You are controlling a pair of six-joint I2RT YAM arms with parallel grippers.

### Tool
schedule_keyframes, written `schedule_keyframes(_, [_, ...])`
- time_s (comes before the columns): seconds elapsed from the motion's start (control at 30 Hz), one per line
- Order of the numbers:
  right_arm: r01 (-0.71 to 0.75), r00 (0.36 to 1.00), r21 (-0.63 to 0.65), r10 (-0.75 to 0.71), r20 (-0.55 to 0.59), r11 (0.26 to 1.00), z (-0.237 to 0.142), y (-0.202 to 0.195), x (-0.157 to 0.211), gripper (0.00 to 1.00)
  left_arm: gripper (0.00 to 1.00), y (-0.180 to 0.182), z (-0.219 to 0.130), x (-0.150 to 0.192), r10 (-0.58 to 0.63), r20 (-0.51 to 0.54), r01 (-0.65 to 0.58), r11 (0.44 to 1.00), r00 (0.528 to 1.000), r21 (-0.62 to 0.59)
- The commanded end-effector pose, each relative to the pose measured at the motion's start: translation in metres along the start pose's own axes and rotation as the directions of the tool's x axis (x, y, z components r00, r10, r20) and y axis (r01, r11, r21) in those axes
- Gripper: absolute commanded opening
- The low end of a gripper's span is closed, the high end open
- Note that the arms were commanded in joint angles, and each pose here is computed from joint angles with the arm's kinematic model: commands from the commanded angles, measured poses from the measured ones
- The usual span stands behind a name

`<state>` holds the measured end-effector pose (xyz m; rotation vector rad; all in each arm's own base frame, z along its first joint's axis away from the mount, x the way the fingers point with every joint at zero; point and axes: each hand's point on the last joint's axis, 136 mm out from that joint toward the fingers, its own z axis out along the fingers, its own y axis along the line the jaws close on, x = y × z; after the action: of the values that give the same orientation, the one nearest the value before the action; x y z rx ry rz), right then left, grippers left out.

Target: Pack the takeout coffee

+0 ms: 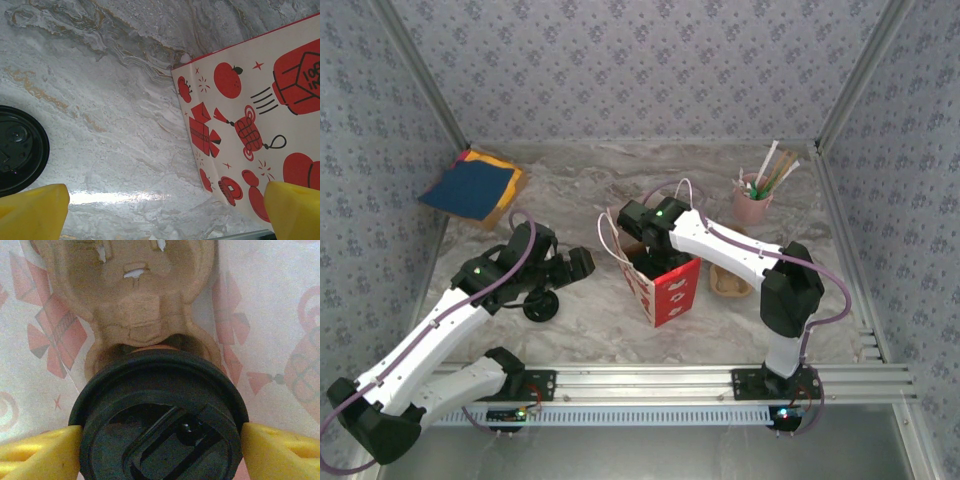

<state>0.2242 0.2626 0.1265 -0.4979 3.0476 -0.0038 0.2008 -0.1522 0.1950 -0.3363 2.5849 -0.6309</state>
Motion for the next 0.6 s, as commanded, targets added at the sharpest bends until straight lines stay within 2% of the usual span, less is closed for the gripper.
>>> schedule_keyframes(0.0, [-0.006, 1.000, 0.039, 0.007, -0.023, 0.999, -0.0009, -0.0046, 0.0058, 0.83, 1.00, -0.0068, -0.0063, -0.0064, -0.016, 0.019, 0.016, 0.999, 1.000, 0.027])
schedule_keyframes(0.57, [-0.009, 1.000, 0.042, 0.010, -0.017, 0.999, -0.0035, -0.0038, 0.0068, 0.84, 1.00, -0.0062, -0.0066, -0.0053, -0.020, 0.018, 0.020, 0.999, 1.000, 0.030])
